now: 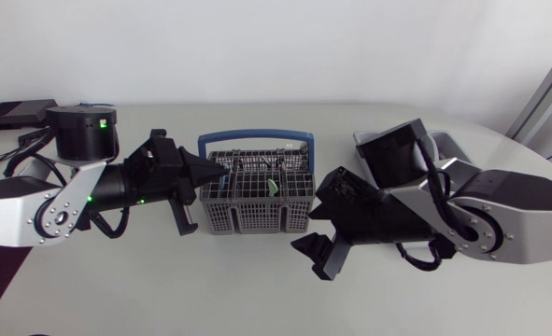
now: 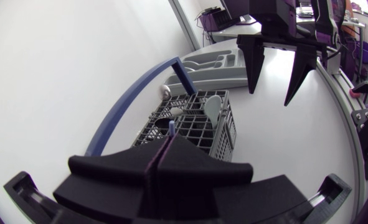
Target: Unload the cutlery basket into the drawer organizer.
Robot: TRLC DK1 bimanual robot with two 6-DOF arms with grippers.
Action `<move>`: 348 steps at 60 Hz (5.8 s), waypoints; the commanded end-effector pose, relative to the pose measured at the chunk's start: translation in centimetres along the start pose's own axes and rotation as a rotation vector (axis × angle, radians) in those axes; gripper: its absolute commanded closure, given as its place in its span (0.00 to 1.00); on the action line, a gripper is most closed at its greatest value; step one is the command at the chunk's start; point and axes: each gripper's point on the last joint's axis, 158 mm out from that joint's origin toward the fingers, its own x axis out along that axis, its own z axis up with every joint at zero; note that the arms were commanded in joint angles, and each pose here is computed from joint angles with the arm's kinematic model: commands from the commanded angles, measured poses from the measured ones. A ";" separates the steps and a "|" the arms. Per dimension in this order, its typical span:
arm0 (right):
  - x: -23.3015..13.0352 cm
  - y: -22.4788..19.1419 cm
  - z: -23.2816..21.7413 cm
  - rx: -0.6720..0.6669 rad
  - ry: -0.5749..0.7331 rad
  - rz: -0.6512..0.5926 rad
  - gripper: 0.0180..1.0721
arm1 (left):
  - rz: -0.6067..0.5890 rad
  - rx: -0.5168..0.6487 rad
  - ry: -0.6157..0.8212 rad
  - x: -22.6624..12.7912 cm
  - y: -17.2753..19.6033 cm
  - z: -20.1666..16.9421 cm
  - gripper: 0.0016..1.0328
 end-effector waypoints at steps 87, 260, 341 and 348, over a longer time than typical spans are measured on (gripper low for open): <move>-6.0 5.0 6.6 -0.122 -0.244 0.061 0.19 | -0.347 -0.428 -0.257 -6.3 -3.5 14.0 0.85; -4.1 -23.6 -13.5 0.728 0.212 -0.424 0.94 | -0.244 0.480 0.262 0.7 -4.3 4.4 0.07; -6.9 -17.6 -6.4 0.351 0.018 -0.535 0.14 | -0.366 0.912 0.441 6.2 -3.4 3.0 0.14; -6.3 -15.3 -5.4 0.283 -0.003 -0.512 0.14 | -0.373 0.924 0.446 6.4 -3.5 2.8 0.17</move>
